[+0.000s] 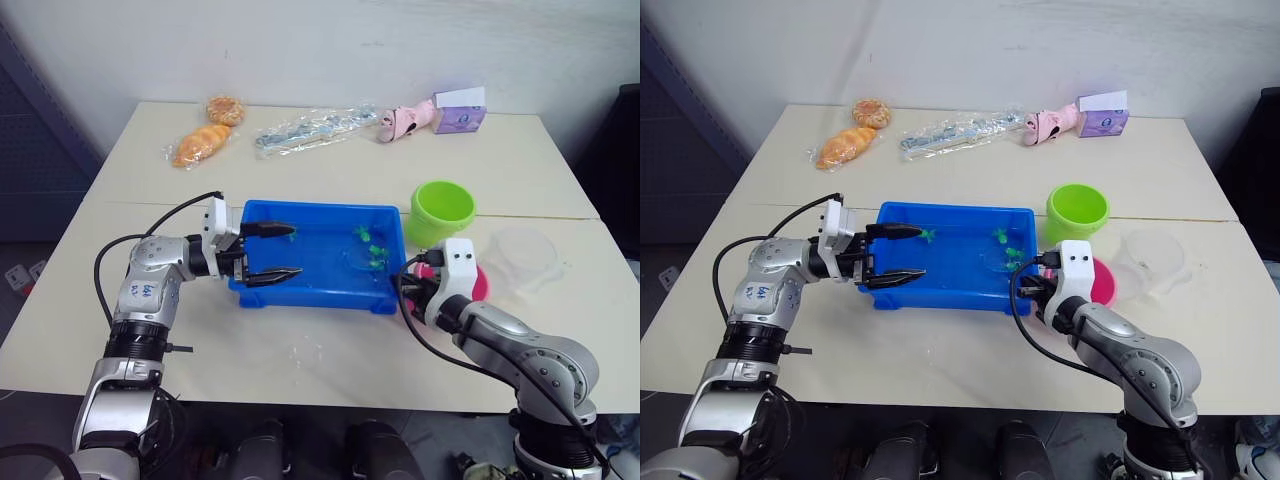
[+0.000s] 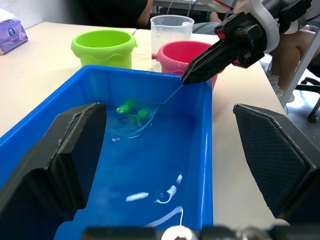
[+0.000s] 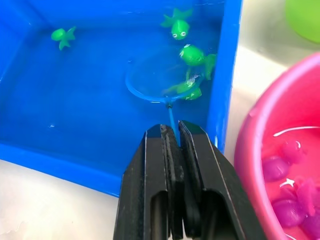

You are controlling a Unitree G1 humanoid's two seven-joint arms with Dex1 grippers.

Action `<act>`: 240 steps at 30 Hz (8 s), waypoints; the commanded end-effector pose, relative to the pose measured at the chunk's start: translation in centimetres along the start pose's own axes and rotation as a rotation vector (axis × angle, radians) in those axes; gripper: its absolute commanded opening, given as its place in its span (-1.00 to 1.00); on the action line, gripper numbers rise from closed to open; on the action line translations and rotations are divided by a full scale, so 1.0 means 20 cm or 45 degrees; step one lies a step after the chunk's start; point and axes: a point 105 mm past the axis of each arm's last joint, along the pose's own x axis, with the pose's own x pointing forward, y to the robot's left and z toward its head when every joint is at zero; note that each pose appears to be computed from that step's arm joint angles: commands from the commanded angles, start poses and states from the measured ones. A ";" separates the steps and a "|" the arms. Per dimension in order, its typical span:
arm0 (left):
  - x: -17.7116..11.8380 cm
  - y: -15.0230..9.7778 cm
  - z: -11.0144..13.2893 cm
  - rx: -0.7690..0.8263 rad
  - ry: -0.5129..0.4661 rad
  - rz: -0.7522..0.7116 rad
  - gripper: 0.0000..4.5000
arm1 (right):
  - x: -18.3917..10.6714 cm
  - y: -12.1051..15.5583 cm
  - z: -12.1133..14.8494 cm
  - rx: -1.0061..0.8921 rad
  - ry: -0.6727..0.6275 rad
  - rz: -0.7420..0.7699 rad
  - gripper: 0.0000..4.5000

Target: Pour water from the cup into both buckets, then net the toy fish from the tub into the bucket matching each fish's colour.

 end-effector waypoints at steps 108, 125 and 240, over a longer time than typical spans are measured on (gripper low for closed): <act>0.00 0.01 0.04 0.059 -0.042 0.052 0.94 | 0.00 0.06 0.16 -0.448 0.111 -0.112 -1.00; -0.01 0.01 0.04 0.066 -0.037 0.058 0.94 | 0.05 0.03 0.15 -0.189 0.090 -0.169 -1.00; -0.08 0.12 0.18 0.027 -0.209 0.236 0.94 | -0.30 -0.14 0.64 -0.898 -0.486 0.165 -1.00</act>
